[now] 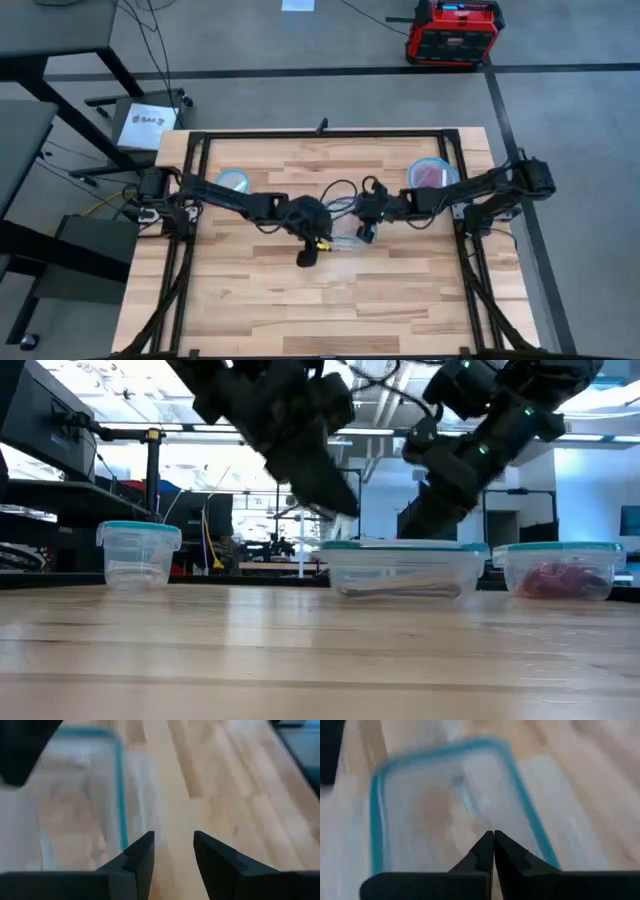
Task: Sort candy
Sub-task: Close the rectangular transparent bin
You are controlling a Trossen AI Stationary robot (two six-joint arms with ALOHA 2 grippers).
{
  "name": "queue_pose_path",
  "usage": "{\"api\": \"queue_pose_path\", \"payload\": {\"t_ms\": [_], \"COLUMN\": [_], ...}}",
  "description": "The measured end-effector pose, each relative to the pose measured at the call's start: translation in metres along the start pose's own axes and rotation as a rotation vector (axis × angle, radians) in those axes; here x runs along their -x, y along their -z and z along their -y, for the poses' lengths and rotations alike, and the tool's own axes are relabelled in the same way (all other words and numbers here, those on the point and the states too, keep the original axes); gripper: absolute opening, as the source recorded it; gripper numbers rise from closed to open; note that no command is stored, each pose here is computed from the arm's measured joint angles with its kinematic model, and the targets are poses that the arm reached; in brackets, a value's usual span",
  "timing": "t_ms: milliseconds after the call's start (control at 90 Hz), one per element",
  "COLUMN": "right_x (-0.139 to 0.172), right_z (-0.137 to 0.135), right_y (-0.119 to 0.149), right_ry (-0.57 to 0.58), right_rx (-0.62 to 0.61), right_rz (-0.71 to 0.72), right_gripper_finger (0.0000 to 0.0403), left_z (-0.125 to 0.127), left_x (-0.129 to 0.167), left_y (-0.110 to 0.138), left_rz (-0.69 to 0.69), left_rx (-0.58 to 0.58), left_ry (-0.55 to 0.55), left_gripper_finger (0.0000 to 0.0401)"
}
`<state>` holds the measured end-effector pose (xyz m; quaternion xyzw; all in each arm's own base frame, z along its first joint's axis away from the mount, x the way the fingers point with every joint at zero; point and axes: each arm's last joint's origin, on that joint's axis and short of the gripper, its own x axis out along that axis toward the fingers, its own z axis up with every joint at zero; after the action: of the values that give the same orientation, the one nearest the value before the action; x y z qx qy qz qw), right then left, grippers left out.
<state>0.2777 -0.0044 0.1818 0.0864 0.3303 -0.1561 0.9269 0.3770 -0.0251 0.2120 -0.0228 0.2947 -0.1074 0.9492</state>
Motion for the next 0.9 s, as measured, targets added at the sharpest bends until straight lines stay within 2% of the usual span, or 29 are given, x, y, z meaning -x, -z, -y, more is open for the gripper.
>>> {"api": "queue_pose_path", "payload": {"t_ms": [89, 189, 344, 511, 633, 900], "right_x": [0.008, 0.004, -0.027, -0.061, -0.076, -0.082], "right_z": [-0.007, -0.019, -0.021, -0.010, -0.006, -0.009], "right_y": [-0.010, -0.008, 0.003, 0.009, 0.016, 0.026], "right_ry": [-0.044, -0.095, -0.163, -0.207, -0.229, -0.230], "right_rx": [-0.001, 0.047, 0.108, 0.094, 0.091, 0.112], "right_rz": [0.089, 0.153, 0.206, 0.270, 0.265, 0.226], "right_gripper_finger": [0.0000, 0.0000, 0.0000, 0.0000, 0.0000, 0.0000], "left_z": [0.001, 0.001, -0.009, -0.025, -0.034, -0.045], "left_x": [0.015, 0.038, 0.060, 0.057, 0.049, 0.024], "left_y": [-0.011, -0.014, 0.004, 0.045, 0.064, 0.077], "left_rz": [-0.032, -0.080, -0.036, 0.018, 0.060, 0.037], "left_rx": [-0.039, -0.100, -0.101, -0.045, -0.003, 0.015], "left_ry": [-0.050, -0.170, -0.244, -0.277, -0.226, -0.207], "left_gripper_finger": [0.0123, 0.0123, 0.0123, 0.0123, 0.0123, 0.0123]}}
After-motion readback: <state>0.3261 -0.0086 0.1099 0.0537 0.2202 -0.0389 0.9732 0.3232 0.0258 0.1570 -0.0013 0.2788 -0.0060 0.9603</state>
